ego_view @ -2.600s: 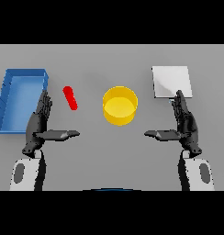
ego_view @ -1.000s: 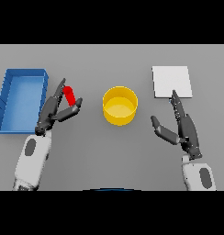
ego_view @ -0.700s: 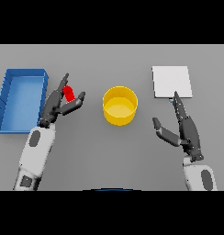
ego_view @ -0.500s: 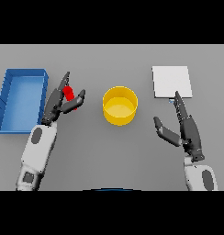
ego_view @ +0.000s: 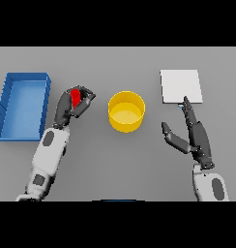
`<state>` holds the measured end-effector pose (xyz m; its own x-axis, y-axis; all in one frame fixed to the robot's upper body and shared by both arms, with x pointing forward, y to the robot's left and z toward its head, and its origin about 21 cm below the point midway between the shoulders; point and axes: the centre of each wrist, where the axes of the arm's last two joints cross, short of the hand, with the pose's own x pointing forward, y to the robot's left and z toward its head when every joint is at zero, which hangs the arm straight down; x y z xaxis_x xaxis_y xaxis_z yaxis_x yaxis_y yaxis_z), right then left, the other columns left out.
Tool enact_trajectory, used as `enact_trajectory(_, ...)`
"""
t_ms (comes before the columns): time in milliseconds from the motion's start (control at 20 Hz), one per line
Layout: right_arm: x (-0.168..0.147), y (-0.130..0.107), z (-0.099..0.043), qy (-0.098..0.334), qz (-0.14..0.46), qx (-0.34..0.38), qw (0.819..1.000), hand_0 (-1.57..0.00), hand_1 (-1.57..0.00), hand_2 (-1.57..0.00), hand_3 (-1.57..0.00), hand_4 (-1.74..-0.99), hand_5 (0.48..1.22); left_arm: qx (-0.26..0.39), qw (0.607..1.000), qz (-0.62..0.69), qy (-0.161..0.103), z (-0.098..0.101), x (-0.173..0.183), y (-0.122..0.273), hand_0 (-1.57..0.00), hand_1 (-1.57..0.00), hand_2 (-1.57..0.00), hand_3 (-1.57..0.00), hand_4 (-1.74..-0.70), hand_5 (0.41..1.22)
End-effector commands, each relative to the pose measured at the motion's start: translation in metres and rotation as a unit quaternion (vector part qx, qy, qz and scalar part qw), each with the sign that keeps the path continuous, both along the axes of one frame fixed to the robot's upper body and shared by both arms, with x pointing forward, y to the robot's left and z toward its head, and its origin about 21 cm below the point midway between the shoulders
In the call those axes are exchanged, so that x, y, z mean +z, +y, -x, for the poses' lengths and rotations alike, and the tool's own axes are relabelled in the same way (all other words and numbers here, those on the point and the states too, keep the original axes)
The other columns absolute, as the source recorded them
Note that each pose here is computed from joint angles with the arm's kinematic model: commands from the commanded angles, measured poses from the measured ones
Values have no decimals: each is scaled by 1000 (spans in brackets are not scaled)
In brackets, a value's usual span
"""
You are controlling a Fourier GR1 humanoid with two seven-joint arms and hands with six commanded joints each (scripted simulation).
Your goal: Pick up the red beaker and tilt it to pour out 1 green nut into yellow bowl. Pick up the yellow bowl and place it on the metallic measuring scale.
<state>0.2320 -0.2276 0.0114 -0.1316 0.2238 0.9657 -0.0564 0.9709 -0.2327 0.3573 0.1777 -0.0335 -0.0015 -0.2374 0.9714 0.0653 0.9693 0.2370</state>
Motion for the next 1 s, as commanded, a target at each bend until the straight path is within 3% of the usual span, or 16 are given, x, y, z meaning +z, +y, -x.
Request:
enact_trajectory(0,-1,1,0,0,1,0,1000,1,1,1,1,-1239,648,-2,1000,-9,-4,0,0,1,-1049,-1067,-1106,-1058,-1589,1079)
enact_trajectory(100,2,2,0,-8,3,2,1000,1,1,1,1,-1242,650,-6,1000,-6,-5,1,0,1,-1237,-1248,-1273,-1154,-1636,1130)
enact_trajectory(250,5,0,0,-10,-10,4,1000,1,1,1,1,-1255,644,-7,1000,-9,-5,2,2,-3,-1400,-1406,-1419,-1357,-1542,1174)
enact_trajectory(350,4,2,0,-10,1,-1,1000,1,1,1,1,-1245,642,-13,999,28,-14,1,5,1,-1462,-1465,-1473,-1434,-1614,1165)
enact_trajectory(500,1,1,1,-12,3,2,1000,1,1,1,1,-1238,643,-25,996,73,-42,-3,22,5,-1515,-1517,-1521,-1501,-1676,1144)
enact_trajectory(700,1,2,3,-18,8,8,1000,1,1,1,1,-1227,647,-40,995,71,-59,-10,47,8,-1548,-1549,-1551,-1542,-1714,1132)
enact_trajectory(950,3,2,2,-34,24,3,999,1,1,1,1,-1219,660,-61,996,15,-56,-19,63,8,-1556,-1557,-1558,-1553,-1724,1135)
